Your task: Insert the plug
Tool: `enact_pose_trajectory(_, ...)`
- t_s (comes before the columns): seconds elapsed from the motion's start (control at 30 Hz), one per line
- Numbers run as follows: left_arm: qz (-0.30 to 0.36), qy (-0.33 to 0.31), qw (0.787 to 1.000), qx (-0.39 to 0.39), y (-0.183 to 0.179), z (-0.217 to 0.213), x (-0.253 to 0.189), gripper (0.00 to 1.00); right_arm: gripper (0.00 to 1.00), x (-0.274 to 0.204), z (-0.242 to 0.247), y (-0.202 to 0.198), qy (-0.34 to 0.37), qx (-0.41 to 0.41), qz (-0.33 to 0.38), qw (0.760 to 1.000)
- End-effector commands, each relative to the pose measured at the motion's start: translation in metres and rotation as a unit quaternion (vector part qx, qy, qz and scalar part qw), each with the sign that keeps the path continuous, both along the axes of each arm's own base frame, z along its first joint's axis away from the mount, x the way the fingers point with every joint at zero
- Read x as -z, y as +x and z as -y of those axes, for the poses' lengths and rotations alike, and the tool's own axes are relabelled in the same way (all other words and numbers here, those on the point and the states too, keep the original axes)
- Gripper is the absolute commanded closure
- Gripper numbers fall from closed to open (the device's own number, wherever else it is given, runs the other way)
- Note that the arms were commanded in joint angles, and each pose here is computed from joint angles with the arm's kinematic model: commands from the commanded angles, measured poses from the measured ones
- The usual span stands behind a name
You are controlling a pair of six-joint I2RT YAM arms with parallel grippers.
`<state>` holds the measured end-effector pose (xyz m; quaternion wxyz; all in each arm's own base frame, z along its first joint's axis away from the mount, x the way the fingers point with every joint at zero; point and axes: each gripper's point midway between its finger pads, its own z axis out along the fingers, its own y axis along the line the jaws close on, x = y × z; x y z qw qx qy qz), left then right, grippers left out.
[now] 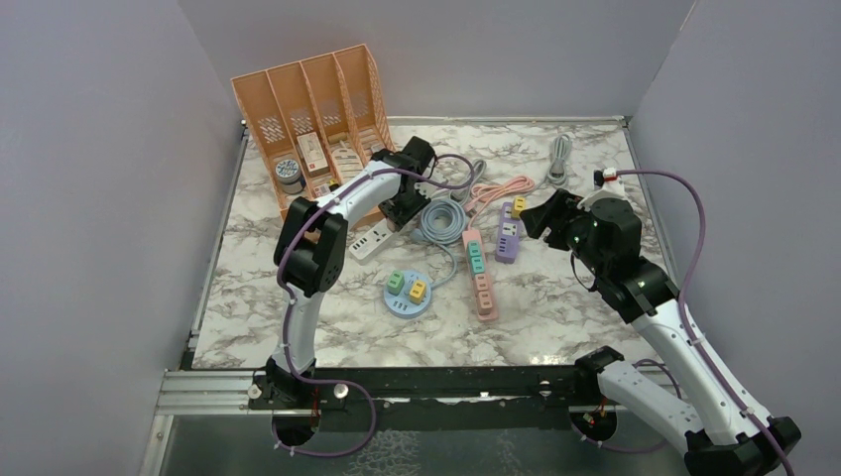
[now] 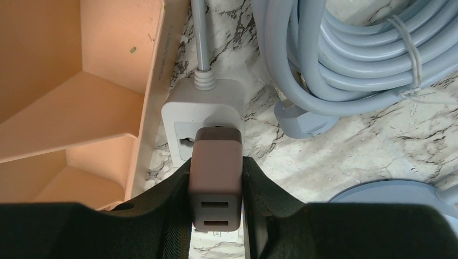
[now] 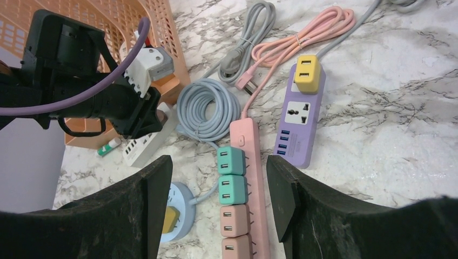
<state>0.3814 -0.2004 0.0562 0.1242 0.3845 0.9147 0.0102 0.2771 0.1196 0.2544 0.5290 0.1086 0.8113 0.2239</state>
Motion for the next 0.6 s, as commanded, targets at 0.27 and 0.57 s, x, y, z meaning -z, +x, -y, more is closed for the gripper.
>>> enact_pose_trajectory(0.27,-0.081,0.020,0.995,-0.051,-0.018,-0.011,0.053,0.99,0.36,0.003,0.006,0.000,-0.008,0.011,0.001,1.000)
enact_pose_trajectory(0.57,-0.002,-0.027,0.997,-0.073,0.013,0.006,-0.024,0.58,0.36,0.006,0.003,0.001,-0.006,0.006,-0.003,1.000)
